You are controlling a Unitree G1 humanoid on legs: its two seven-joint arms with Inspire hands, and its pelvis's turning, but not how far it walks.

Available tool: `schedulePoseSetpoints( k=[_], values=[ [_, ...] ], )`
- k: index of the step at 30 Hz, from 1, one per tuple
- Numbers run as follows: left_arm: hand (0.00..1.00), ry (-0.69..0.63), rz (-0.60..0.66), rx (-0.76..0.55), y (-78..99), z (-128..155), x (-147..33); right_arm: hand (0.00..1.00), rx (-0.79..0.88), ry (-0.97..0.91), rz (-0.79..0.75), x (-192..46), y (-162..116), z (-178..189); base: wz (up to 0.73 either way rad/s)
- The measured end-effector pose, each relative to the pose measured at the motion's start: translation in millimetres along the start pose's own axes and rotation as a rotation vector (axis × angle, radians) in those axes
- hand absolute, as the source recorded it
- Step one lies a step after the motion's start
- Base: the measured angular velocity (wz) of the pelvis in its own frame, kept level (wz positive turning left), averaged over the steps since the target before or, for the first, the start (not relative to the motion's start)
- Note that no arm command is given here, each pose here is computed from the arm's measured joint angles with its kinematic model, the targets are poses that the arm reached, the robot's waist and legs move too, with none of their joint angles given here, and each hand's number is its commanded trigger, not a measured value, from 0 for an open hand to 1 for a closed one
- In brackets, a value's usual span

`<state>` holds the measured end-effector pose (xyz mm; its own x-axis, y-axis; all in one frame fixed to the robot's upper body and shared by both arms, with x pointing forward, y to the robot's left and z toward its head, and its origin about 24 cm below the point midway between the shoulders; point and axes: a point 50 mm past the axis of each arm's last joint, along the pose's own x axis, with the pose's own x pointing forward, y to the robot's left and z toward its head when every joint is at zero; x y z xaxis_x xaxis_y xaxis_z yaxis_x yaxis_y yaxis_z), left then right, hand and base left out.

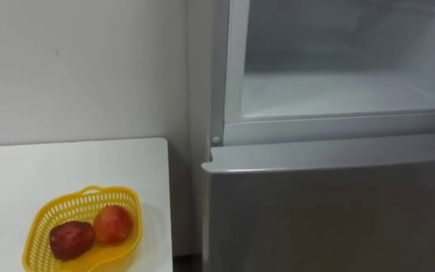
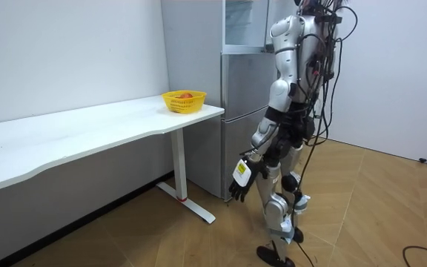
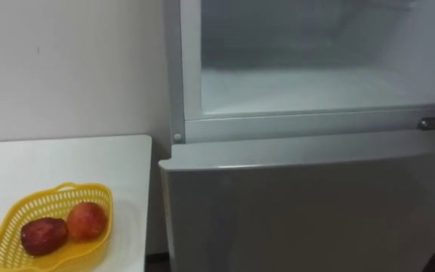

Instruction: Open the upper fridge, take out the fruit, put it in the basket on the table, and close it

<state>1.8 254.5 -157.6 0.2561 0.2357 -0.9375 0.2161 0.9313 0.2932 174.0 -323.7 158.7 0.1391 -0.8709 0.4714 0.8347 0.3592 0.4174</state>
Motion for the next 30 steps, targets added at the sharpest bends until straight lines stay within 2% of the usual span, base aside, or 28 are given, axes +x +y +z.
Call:
schedulePoseSetpoints(
  k=[6, 17, 23, 30],
  values=[
    [0.00, 0.025, 0.001, 0.000, -0.2, -5.8, -0.4, 0.00, 0.118, -0.110, 0.077, 7.1, 25.9, 25.2, 0.11],
    [0.00, 0.043, 0.013, 0.044, 1.8, -6.6, 0.6, 0.00, 0.093, -0.144, 0.249, 3.5, 43.1, 25.9, 0.06],
    [0.00, 0.073, -0.012, 0.043, 0.0, -11.1, 0.0, 0.00, 0.017, -0.105, 0.415, -7.2, 61.3, 9.2, 0.01],
    [0.00, 0.050, -0.033, 0.046, 1.8, -1.6, 0.8, 0.00, -0.096, 0.023, 0.603, -18.3, 77.7, -24.2, 0.00]
  ],
)
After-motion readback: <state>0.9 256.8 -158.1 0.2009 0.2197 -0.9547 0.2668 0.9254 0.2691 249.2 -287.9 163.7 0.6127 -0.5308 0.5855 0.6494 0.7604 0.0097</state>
